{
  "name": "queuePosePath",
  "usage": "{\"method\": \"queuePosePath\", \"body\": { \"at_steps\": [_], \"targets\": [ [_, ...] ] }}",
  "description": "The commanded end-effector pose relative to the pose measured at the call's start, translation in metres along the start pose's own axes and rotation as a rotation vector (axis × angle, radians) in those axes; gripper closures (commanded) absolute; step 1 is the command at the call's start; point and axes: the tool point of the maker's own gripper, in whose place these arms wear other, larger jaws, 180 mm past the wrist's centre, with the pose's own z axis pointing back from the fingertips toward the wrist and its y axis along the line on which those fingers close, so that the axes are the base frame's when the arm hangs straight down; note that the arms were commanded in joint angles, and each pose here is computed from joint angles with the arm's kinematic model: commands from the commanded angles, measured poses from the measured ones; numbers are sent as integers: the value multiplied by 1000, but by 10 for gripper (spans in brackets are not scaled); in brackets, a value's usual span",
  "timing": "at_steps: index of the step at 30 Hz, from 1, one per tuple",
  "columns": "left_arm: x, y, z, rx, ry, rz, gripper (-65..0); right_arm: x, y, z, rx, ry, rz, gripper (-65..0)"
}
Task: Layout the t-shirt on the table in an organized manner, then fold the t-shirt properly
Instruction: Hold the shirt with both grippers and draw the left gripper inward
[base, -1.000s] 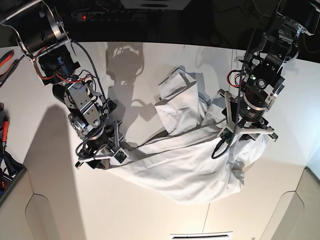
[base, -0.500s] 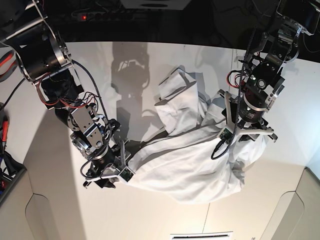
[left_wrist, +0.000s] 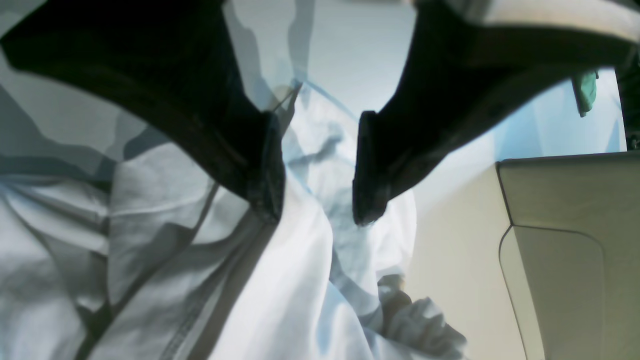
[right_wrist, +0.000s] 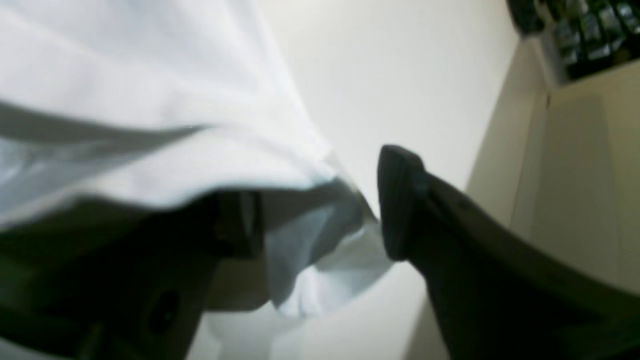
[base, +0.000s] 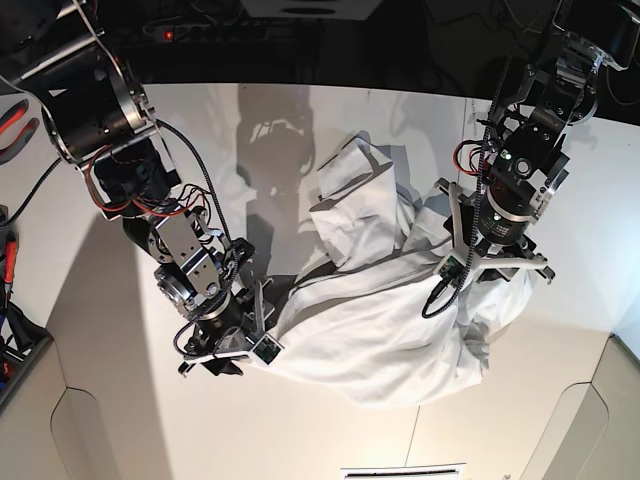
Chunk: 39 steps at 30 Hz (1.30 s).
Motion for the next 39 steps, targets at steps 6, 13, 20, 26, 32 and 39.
{"method": "queuePosePath", "body": {
  "at_steps": [6,13,20,26,32,39],
  "targets": [
    [2,18,1,60,11,-37,-236,-2,-36,-1,-63,0,-7,0],
    [-2,5,3,6,28,-86,-243,-13,-31,2,-54,16,-31,0],
    [1,6,8,23,16,-28,-359,-17,-26,3,-47,23,-32,0],
    [12,-20,8,-44,7,29,-359,-17,-25,3,-46,23,-33,0],
    [32,-35,6,-58,-57,44,-359,-17,-26,3,-46,24,-33,0],
    [16,-41,-5,-64,-39,22,-359,-17,-25,3,-46,24,-33,0]
  ]
}}
